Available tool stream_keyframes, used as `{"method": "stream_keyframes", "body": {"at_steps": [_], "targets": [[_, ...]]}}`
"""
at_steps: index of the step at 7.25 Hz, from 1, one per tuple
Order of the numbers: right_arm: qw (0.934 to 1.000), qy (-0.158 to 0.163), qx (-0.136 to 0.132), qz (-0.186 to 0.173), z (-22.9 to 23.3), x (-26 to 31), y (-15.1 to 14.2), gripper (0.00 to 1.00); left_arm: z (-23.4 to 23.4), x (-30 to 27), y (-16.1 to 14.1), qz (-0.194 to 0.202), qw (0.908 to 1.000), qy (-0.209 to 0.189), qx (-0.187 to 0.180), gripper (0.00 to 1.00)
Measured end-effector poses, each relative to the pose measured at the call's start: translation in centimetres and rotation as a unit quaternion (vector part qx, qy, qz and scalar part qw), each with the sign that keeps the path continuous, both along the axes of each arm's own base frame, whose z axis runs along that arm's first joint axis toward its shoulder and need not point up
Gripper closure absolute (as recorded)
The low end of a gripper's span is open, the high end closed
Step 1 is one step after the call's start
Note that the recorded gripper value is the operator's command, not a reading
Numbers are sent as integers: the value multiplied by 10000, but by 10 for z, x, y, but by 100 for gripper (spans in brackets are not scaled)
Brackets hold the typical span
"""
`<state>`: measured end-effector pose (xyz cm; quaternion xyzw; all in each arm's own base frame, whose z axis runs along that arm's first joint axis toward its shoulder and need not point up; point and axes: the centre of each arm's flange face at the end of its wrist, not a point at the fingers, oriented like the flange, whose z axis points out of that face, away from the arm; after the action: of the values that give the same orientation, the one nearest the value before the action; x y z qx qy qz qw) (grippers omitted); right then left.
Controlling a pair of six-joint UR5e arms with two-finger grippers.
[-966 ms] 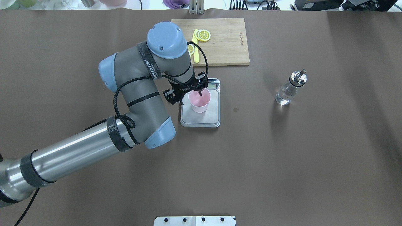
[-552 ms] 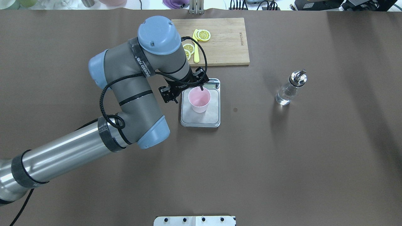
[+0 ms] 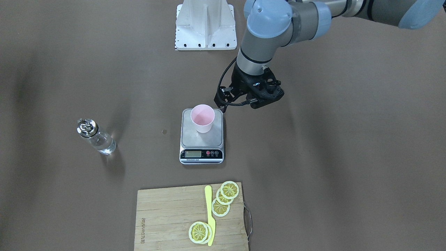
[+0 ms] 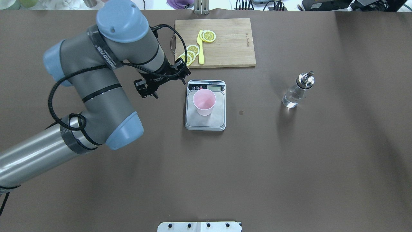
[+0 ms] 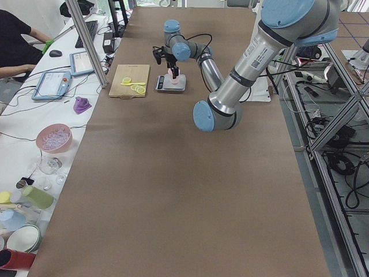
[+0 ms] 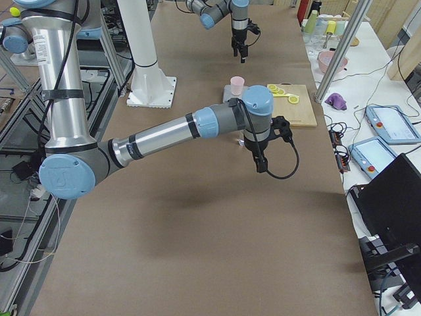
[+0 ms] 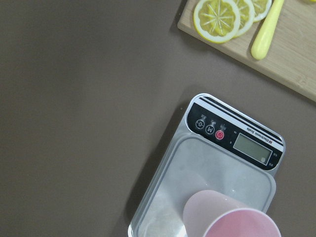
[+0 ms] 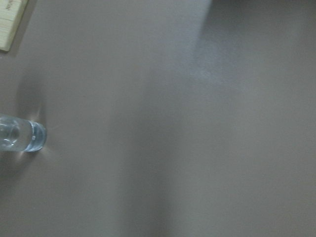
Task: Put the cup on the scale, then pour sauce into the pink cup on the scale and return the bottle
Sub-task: 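Open the left gripper and withdraw it from the cup while the right arm reaches out, then lower the right gripper to the glass spout bottle and grasp it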
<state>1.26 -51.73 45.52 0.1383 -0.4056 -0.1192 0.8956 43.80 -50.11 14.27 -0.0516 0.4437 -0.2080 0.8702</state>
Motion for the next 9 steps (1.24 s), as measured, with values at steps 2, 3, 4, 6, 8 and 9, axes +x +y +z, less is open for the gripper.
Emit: {"method": "stream_keyframes", "body": {"at_steps": [2,3,4,6,8,9], "targets": [[9997,-169,-92,168,-57,-43,9,0,24,-55,-2,129,9991,-341,216,2],[9988,-182,-283,367,-89,-78,13,0,38,-76,-5,144,9985,-436,309,2],[9985,-53,-333,428,-109,-119,23,0,47,-91,-8,138,9980,-497,375,2],[9975,178,-335,590,-136,-186,53,1,59,-107,-11,101,9976,-556,402,2],[9951,249,-280,911,-149,-240,83,1,61,-111,-13,74,9975,-567,404,2],[9934,278,-181,1095,-146,-262,96,1,61,-111,-14,68,9975,-568,404,2]]}}
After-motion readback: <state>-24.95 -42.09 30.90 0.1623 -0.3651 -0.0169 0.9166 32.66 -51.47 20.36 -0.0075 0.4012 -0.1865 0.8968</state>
